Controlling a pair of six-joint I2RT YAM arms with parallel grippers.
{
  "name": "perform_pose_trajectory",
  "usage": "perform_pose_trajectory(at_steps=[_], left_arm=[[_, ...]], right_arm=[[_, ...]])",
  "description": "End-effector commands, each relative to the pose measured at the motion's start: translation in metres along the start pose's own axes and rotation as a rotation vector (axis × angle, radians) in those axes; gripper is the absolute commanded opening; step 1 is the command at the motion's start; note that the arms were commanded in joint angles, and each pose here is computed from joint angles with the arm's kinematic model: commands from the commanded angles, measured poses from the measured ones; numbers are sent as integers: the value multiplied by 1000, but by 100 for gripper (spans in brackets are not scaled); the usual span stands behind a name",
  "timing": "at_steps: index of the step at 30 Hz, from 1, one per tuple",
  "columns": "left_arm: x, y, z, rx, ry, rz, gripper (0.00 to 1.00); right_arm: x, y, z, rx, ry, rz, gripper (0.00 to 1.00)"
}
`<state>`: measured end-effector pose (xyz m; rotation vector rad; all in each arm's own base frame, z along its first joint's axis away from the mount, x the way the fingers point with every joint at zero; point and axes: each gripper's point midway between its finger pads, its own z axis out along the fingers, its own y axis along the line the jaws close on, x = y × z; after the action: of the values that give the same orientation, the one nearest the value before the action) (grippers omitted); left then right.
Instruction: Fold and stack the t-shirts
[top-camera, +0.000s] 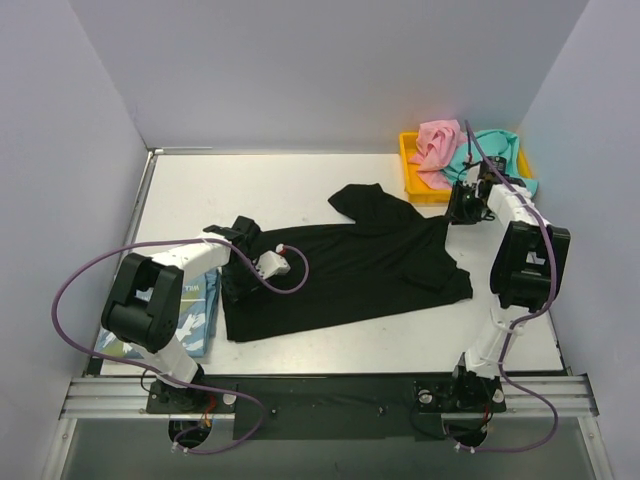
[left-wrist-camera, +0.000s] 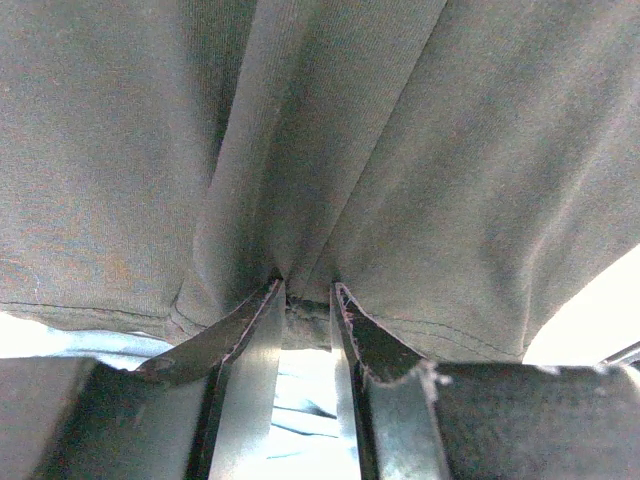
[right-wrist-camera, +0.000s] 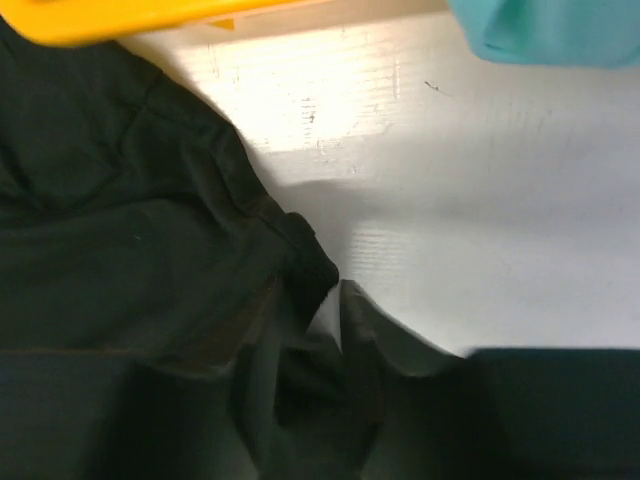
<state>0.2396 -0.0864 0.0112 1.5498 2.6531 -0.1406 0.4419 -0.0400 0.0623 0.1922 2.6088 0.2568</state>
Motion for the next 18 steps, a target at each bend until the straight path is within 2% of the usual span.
perform_pose_trajectory(at_steps=[1,4,8,11,14,15,18], left_arm=[[20,-1,28,8,79,-6,36],[9,7,21,-11,53,-1,39],[-7,15,8,-31,9,-3,41],[-17,18,-4,-39,-25,-6,42],[-29,21,-21,-56,-70,-20,42],[-33,21,-29,-59,-89,-20,42],[-40,18,-50,-75,-135,4,43]], right_arm=[[7,-12,5,62,39,-24,41],[4,-18,-15,124,18,18,49],[22,-43,-53,293,-10,208,54],[71,-54,-72,389,31,361,57],[107,-56,-87,397,28,513,56],[131,-52,-84,377,72,548,54],[153,-56,-92,384,47,646,53]])
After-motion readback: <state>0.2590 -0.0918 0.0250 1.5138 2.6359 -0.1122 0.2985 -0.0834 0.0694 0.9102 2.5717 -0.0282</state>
